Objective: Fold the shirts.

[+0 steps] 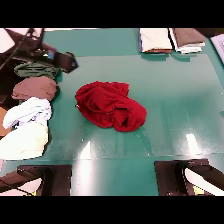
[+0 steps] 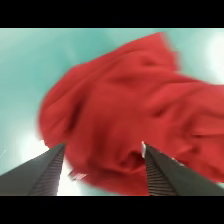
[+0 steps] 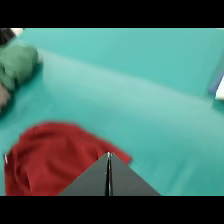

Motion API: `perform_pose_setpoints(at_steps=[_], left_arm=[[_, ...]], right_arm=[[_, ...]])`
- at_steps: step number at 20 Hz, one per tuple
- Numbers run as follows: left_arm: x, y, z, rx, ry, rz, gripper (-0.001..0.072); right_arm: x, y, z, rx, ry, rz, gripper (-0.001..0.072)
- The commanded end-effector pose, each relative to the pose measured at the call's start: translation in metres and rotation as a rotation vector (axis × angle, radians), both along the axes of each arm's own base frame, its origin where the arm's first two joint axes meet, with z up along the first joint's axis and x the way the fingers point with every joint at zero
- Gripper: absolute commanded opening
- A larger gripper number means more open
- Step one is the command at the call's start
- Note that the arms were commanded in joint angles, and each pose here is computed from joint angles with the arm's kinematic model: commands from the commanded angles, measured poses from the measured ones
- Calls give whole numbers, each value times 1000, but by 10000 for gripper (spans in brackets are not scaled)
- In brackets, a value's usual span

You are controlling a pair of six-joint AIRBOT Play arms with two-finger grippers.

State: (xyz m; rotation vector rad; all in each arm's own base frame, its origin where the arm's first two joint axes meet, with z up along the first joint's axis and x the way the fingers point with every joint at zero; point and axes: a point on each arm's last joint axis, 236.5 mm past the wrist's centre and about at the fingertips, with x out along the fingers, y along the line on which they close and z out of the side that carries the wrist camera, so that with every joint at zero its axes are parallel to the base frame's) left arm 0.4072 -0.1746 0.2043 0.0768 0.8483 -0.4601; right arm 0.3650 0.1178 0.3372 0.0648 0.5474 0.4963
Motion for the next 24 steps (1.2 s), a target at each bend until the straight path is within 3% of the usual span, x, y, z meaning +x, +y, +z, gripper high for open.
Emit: perform_pose_setpoints(at_steps=[1, 3, 4, 6, 11, 13, 15, 16, 18, 24], left_arm=[[11, 66, -30, -22, 104, 169, 569], [12, 84, -43, -21, 134, 214, 569], [12, 90, -49, -21, 149, 229, 569], [11, 94, -61, -19, 171, 238, 569], [13, 88, -70, -45, 176, 239, 569], [15, 88, -69, -50, 167, 241, 569], [15, 88, -69, -49, 168, 240, 569], [15, 88, -69, -49, 168, 241, 569], [17, 89, -67, -46, 155, 237, 570], [47, 72, -118, -111, 242, 243, 570]], right_arm=[[-9, -22, -70, -123, 249, -31, 44], [-17, -36, -142, -174, 461, -64, 307], [-23, -37, -178, -170, 560, -62, 406], [-43, -32, -256, -99, 768, -54, 640], [-68, 14, -380, 285, 1064, -28, 645], [-69, 37, -399, 353, 1110, 1, 640], [-67, 53, -415, 316, 1122, 19, 558], [-63, 60, -418, 293, 1103, 44, 424], [-53, 69, -411, 239, 1054, 87, 13], [-17, 52, -314, 101, 786, 110, 19]])
